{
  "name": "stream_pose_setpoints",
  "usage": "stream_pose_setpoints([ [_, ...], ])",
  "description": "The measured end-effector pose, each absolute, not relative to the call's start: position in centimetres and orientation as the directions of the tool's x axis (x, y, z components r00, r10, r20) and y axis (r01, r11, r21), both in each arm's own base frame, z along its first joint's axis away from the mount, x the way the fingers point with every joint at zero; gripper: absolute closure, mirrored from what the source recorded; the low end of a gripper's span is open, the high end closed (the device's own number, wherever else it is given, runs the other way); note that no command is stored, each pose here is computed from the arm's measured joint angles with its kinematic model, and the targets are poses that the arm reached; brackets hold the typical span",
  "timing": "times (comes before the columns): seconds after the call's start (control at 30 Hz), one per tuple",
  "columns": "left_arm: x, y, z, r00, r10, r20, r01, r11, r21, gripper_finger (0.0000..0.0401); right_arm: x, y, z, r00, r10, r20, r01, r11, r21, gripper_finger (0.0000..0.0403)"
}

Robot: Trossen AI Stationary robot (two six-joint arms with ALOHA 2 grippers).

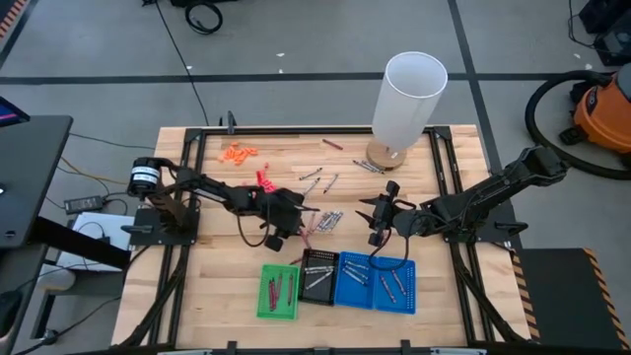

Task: Sort crayons
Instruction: Put the red crayon into the green bin

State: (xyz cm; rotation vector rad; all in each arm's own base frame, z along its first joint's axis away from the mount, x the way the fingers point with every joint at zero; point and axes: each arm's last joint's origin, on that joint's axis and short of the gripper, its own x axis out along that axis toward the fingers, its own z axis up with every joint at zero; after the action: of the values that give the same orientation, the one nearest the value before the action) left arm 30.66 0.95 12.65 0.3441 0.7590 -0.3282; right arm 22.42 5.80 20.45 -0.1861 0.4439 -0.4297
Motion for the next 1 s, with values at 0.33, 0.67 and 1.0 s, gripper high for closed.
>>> stream_pose_setpoints([
  [0.33, 30.9, 1.5, 10.9, 0.645, -0.212, -0.735, 0.397, 0.914, 0.085, 0.0259, 22.5, 5.8, 20.5, 0.82, -0.435, -0.372, 0.358, 0.897, -0.259, 0.0244],
  [0.67, 30.4, 1.4, 10.7, 0.588, -0.27, -0.762, 0.404, 0.915, -0.012, 0.026, 22.5, 5.9, 20.6, 0.826, -0.424, -0.371, 0.348, 0.902, -0.254, 0.0244],
  [1.0, 30.2, 1.4, 10.6, 0.572, -0.274, -0.773, 0.389, 0.921, -0.039, 0.0323, 22.5, 5.9, 20.6, 0.827, -0.422, -0.371, 0.345, 0.902, -0.259, 0.0244],
])
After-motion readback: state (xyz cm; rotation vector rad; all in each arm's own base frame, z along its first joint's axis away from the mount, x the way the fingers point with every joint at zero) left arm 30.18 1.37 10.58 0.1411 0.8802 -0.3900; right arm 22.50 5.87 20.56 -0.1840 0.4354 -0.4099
